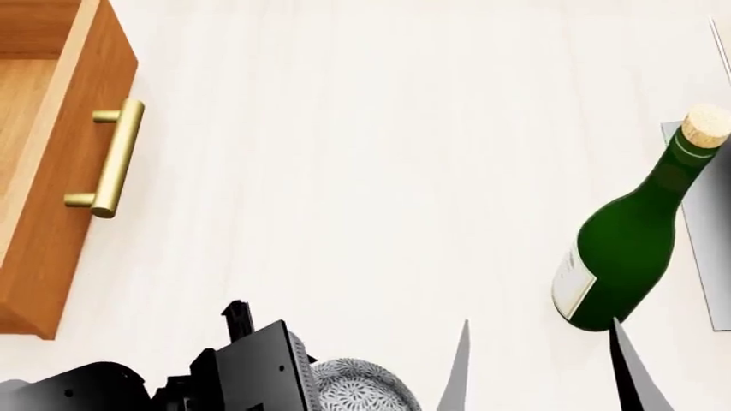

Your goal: Put the bowl on top of the cabinet.

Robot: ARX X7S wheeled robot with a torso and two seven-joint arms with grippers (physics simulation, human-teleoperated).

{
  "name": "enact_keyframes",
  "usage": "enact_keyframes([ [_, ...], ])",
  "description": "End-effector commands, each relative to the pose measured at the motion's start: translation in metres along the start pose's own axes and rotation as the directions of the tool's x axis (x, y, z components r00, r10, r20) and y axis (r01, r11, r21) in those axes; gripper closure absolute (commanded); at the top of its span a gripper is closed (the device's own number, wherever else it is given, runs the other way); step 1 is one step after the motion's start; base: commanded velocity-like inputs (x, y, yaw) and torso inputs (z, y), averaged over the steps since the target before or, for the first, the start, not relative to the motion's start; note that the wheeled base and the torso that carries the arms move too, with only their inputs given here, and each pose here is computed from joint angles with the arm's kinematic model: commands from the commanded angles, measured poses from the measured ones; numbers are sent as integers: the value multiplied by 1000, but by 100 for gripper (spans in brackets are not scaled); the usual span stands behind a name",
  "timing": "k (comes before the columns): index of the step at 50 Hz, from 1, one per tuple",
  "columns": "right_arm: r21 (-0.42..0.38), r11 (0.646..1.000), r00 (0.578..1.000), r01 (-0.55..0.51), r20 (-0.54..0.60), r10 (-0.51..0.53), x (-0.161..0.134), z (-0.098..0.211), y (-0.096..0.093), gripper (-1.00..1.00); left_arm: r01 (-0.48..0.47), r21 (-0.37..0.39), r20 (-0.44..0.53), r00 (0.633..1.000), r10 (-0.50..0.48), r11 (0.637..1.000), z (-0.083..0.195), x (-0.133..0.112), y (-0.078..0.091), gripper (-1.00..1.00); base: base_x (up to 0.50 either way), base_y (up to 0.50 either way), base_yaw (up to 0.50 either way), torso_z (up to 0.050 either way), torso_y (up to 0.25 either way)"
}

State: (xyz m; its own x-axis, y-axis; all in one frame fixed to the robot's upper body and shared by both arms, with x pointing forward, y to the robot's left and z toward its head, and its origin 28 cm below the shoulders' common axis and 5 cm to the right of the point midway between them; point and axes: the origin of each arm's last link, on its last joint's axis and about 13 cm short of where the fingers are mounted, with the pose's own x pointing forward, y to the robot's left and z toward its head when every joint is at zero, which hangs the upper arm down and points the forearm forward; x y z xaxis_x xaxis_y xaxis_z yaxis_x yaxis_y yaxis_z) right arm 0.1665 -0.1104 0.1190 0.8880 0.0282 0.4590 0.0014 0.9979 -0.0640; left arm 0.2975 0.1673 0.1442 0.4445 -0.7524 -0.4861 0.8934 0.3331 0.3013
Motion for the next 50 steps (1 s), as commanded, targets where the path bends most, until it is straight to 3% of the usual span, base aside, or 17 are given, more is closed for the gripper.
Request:
enact_keyframes([
  [1, -1, 1000, 1000, -1, 2, 1, 0, 0, 0, -100, -169, 110, -70, 982, 178, 979, -16, 1, 9, 100, 0, 0, 0, 0, 0],
  [17, 0, 1000, 1000, -4, 1, 4, 0, 1, 0, -100, -209, 138, 16, 978, 209, 968, 15, -31, 19, 100, 0, 0, 0, 0, -2],
  [28, 0, 1000, 1000, -1, 4, 1, 0, 2, -1, -100, -297, 194, 98, 954, 283, 935, 50, -68, 29, 100, 0, 0, 0, 0, 0],
  [31, 0, 1000, 1000, -1, 4, 1, 0, 2, -1, -100, -297, 194, 98, 954, 283, 935, 50, -68, 29, 100, 0, 0, 0, 0, 0],
  [32, -1, 1000, 1000, -1, 4, 1, 0, 2, -1, -100, -334, 199, 135, 941, 312, 921, 67, -83, 31, 100, 0, 0, 0, 0, 0],
  [41, -2, 1000, 1000, 2, 10, -2, -1, 3, -1, -100, -443, 159, 210, 888, 408, 882, 99, -108, 42, 100, 0, 0, 0, 0, 0],
  [43, -1, 1000, 1000, 2, 11, -2, -1, 3, -1, -100, -507, 102, 249, 846, 472, 856, 117, -122, 53, 100, 0, 0, 0, 0, 0],
  [47, 0, 1000, 1000, 3, 13, -3, -1, 3, -1, -100, -558, 58, 271, 807, 525, 828, 128, -131, 63, 100, 0, 0, 0, 0, 0],
  [50, 0, 1000, 1000, 3, 13, -3, -1, 4, -1, -100, -616, 8, 291, 755, 587, 788, 141, -144, 73, 100, 0, 0, 0, 0, 0],
])
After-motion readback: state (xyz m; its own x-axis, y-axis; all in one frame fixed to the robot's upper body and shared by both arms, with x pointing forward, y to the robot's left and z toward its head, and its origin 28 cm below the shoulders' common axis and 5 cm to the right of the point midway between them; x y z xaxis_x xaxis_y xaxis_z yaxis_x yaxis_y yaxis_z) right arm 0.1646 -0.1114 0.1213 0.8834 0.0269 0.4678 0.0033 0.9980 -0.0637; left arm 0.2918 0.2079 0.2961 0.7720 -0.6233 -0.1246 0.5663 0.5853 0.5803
